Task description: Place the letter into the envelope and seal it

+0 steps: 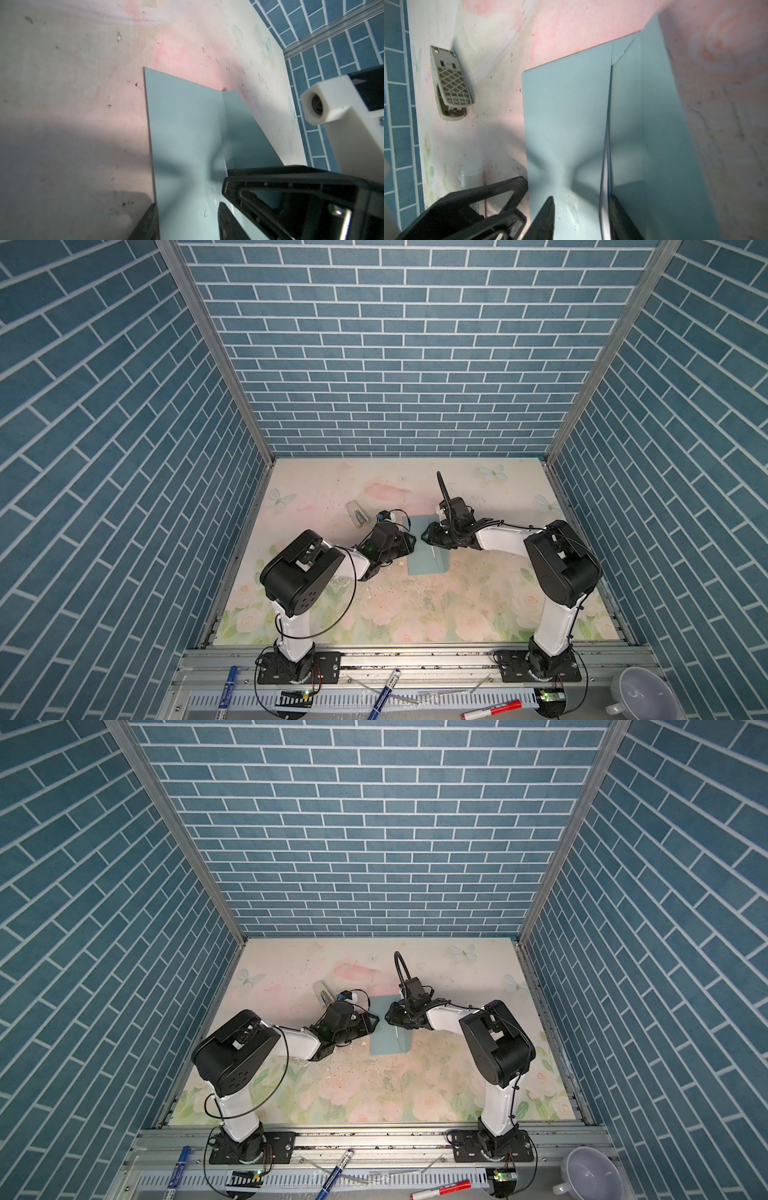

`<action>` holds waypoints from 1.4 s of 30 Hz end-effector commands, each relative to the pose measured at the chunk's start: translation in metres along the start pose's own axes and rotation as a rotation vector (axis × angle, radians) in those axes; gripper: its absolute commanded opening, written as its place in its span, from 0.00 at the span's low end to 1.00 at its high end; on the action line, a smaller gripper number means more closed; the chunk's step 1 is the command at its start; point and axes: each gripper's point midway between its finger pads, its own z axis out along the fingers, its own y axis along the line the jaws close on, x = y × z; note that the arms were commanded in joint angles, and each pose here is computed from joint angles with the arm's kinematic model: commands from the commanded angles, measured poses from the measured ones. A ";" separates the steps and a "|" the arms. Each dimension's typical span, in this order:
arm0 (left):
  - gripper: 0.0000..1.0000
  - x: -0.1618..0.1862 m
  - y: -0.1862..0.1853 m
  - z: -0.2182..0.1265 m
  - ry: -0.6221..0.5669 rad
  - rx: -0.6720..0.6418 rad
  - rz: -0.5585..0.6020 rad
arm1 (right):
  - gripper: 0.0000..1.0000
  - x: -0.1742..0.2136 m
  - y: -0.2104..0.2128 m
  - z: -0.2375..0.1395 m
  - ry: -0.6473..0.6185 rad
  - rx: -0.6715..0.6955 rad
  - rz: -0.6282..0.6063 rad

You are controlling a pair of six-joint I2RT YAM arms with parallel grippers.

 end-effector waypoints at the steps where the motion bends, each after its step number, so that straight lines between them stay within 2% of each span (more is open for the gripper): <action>1: 0.51 -0.006 -0.010 -0.016 0.007 -0.040 0.075 | 0.48 -0.022 0.031 -0.040 -0.083 -0.036 -0.073; 6: 0.61 -0.040 -0.028 -0.059 -0.076 -0.103 0.201 | 0.55 -0.040 0.033 -0.103 -0.211 0.030 -0.172; 10: 0.68 -0.065 -0.033 -0.101 -0.163 -0.176 0.307 | 0.62 -0.045 0.017 -0.141 -0.278 0.115 -0.214; 14: 0.74 -0.080 -0.032 -0.137 -0.228 -0.248 0.398 | 0.67 -0.045 -0.001 -0.159 -0.293 0.169 -0.207; 16: 0.79 -0.085 -0.028 -0.152 -0.251 -0.285 0.433 | 0.73 -0.046 -0.004 -0.163 -0.292 0.174 -0.201; 19: 0.86 -0.090 -0.023 -0.169 -0.279 -0.328 0.471 | 0.79 -0.048 -0.004 -0.164 -0.301 0.173 -0.187; 27: 1.00 -0.091 -0.001 -0.182 -0.303 -0.399 0.480 | 0.76 -0.051 -0.002 -0.145 -0.265 0.147 -0.144; 31: 0.99 -0.088 0.006 -0.181 -0.295 -0.416 0.475 | 0.71 -0.050 -0.002 -0.131 -0.226 0.147 -0.119; 42: 1.00 -0.084 0.014 -0.177 -0.282 -0.413 0.457 | 0.64 -0.051 0.002 -0.079 -0.124 0.235 -0.147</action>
